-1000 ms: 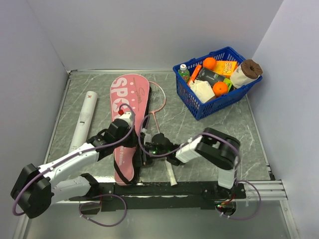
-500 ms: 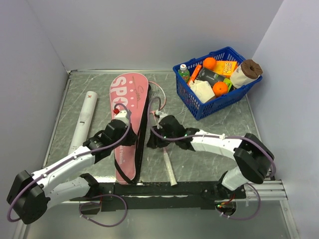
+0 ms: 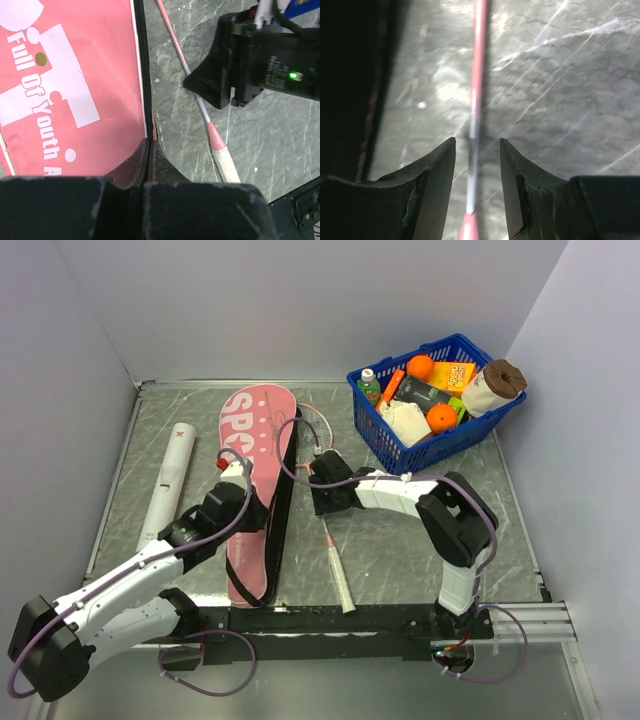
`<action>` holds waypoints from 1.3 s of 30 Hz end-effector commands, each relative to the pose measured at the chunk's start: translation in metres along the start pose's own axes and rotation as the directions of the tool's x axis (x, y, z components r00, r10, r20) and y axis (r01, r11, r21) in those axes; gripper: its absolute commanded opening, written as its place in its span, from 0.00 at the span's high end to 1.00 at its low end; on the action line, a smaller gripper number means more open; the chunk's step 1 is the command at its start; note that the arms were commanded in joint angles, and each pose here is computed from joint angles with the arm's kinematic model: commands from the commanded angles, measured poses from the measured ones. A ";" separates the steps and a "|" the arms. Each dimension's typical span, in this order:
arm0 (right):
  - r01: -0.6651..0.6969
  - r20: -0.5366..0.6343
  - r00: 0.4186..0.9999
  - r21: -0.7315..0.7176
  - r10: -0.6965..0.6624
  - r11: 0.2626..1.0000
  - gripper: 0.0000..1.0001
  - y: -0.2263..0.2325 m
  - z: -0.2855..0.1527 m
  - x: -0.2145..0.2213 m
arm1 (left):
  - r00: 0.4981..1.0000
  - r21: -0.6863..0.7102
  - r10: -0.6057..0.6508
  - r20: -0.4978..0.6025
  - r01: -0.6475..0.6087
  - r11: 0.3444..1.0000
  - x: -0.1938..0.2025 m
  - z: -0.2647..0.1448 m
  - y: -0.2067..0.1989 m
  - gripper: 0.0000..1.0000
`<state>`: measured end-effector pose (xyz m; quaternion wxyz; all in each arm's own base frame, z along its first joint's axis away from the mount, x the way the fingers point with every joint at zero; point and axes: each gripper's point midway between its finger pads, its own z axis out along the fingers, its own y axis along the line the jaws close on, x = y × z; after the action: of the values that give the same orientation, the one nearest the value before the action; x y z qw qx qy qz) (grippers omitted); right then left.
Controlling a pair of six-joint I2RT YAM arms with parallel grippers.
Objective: Pack up the badminton gear
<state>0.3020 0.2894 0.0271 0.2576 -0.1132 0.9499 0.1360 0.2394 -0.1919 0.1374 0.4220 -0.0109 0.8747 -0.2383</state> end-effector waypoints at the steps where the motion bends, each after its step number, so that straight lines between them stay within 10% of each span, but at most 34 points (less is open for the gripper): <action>1: 0.023 0.027 0.999 0.060 -0.024 0.998 0.52 -0.004 0.006 -0.022 | 0.996 0.011 -0.042 0.083 0.041 0.999 -0.017 -0.005 -0.001 0.99; 8: 0.015 -0.021 1.000 0.069 -0.013 0.998 0.61 -0.005 0.027 -0.014 | 0.994 0.000 -0.054 0.093 0.054 0.999 -0.016 -0.002 0.004 0.99; 13: 0.014 -0.041 0.999 0.090 -0.011 0.996 1.00 -0.010 0.029 -0.007 | 0.994 -0.002 -0.057 0.090 0.058 0.998 -0.016 0.003 0.006 0.99; 39: 0.023 -0.038 0.999 0.078 -0.020 0.997 1.00 -0.017 -0.135 0.092 | 0.992 0.017 -0.052 0.115 0.050 0.999 -0.043 0.013 -0.006 0.99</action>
<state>0.1892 0.2297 0.0727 0.2295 -0.1316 0.9593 0.0985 0.2580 -0.1812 0.1249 0.4220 -0.0441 0.8785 -0.2197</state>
